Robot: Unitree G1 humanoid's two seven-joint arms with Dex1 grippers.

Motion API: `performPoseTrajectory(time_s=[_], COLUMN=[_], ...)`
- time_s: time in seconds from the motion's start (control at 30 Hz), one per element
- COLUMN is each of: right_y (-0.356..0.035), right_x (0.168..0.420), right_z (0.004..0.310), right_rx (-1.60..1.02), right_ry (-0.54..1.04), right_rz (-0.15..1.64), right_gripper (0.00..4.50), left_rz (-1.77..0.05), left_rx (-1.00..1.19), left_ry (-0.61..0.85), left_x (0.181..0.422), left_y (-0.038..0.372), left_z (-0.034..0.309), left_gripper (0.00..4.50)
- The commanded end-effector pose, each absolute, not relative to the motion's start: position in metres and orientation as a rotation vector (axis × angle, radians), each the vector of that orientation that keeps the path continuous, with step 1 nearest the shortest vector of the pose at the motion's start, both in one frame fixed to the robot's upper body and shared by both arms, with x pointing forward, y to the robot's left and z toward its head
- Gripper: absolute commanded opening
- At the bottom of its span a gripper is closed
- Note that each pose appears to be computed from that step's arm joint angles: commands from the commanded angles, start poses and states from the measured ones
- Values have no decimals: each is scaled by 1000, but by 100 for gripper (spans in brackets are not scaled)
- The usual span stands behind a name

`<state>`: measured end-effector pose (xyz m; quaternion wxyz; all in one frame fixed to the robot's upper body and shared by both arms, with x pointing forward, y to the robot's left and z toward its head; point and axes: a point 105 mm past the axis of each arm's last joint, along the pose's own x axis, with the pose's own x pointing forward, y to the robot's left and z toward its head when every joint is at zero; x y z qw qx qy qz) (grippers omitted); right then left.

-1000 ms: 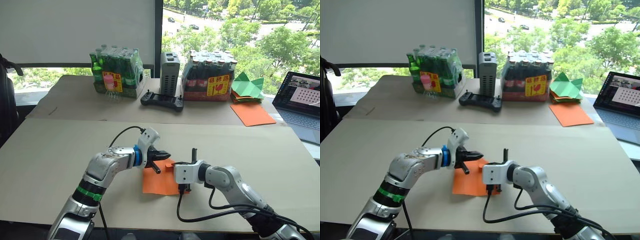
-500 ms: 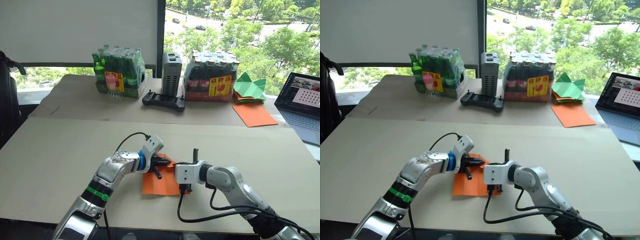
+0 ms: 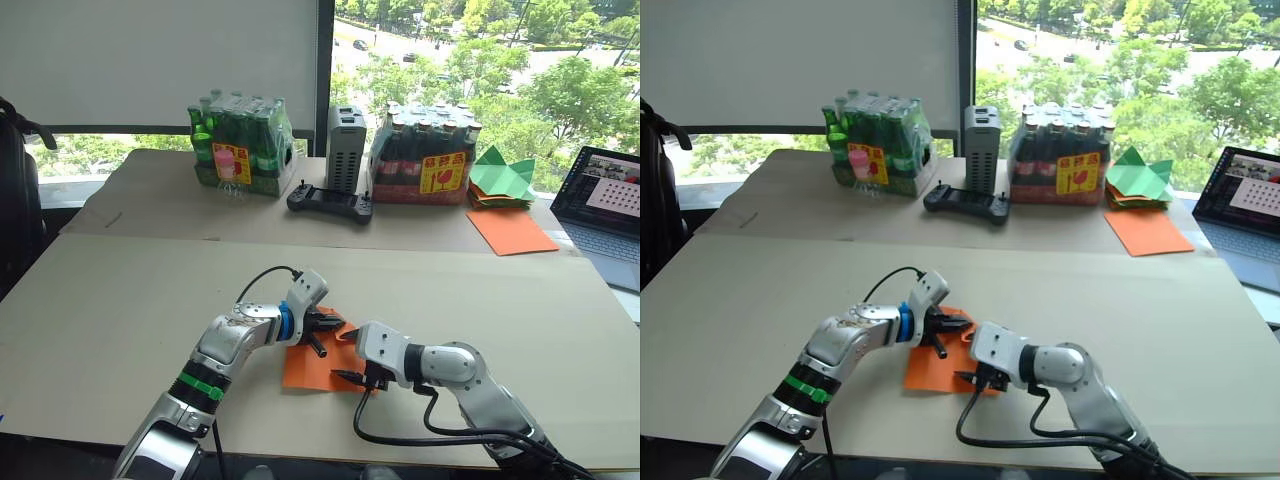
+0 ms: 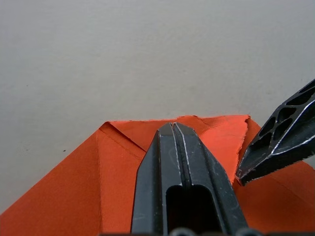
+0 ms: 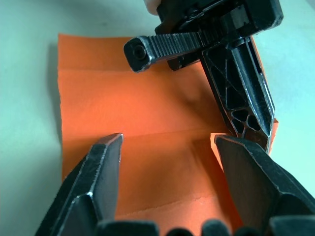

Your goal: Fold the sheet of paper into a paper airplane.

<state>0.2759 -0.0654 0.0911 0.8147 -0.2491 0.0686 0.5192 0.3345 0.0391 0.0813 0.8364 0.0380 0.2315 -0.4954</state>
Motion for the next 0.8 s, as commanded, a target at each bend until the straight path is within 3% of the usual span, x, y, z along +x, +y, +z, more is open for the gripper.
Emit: performPoseTrajectory(time_s=[0.03,0.13,0.37,0.8], right_y=[-71,-75,-83,-93], right_x=[285,292,298,301], right_z=[112,115,96,67], right_rx=[-360,-306,-338,-395], right_ry=[120,123,201,306], right_rz=[1028,978,924,853], right_gripper=[326,246,8,8], left_rz=[-1018,-1013,-1008,-1008], left_rx=[93,91,93,85], left_ry=[537,540,544,545], left_x=[335,335,336,333], left_y=[44,45,47,46], left_z=[70,70,69,70], left_gripper=[0,0,0,0])
